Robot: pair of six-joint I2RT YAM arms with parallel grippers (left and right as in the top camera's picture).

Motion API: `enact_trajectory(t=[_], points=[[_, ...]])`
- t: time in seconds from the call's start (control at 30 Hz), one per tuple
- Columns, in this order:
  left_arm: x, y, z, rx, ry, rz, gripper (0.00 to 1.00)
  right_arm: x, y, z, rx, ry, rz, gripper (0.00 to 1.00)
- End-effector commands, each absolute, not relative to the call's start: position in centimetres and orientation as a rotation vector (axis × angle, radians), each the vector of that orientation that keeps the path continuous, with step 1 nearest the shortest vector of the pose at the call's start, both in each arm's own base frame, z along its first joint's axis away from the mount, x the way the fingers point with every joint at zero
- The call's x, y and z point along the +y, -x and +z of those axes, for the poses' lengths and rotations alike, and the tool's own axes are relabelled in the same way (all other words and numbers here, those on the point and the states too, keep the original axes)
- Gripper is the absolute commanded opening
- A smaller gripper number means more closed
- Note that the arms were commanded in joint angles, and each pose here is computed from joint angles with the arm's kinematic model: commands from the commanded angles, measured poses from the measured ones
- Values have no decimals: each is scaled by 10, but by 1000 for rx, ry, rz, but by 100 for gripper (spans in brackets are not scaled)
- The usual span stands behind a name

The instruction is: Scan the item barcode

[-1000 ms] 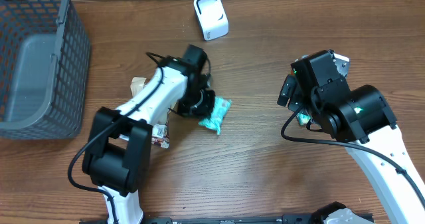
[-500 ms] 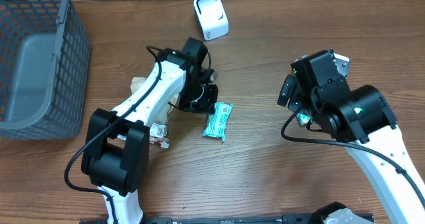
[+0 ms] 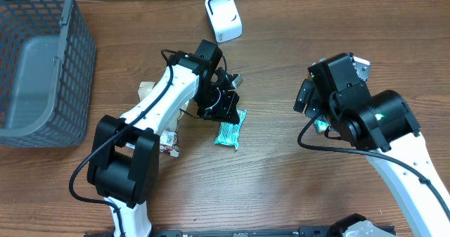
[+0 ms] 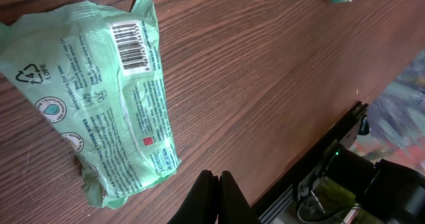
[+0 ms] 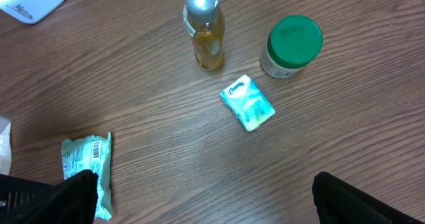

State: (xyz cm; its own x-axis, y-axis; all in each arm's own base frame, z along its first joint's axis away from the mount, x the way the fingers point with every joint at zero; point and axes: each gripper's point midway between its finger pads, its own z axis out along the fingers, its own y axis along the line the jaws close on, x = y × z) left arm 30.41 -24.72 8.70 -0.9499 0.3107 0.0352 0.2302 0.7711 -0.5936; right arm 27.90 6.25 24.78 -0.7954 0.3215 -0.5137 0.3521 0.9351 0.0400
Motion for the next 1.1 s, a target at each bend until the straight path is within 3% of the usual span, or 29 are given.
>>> enact_trajectory(t=[0.0, 0.17, 0.33, 0.6, 0.77, 1.07], points=[[-252, -299, 87, -2803, 471, 956, 4, 60, -280, 256, 2524, -496, -71, 100], [-254, -298, 84, -2766, 484, 1005, 4, 60, -280, 256, 2524, -496, -71, 100], [-262, -295, 100, -2613, 611, 1307, 4, 60, -280, 256, 2524, -496, -71, 100], [-225, -315, 95, -2658, 262, 1221, 4, 60, -280, 256, 2524, -496, -71, 100], [-217, -315, 87, -2704, 395, 1184, 4, 60, -280, 256, 2524, -496, -71, 100], [-233, -304, 73, -2602, 398, 1428, 4, 60, -280, 256, 2524, -496, -71, 100]])
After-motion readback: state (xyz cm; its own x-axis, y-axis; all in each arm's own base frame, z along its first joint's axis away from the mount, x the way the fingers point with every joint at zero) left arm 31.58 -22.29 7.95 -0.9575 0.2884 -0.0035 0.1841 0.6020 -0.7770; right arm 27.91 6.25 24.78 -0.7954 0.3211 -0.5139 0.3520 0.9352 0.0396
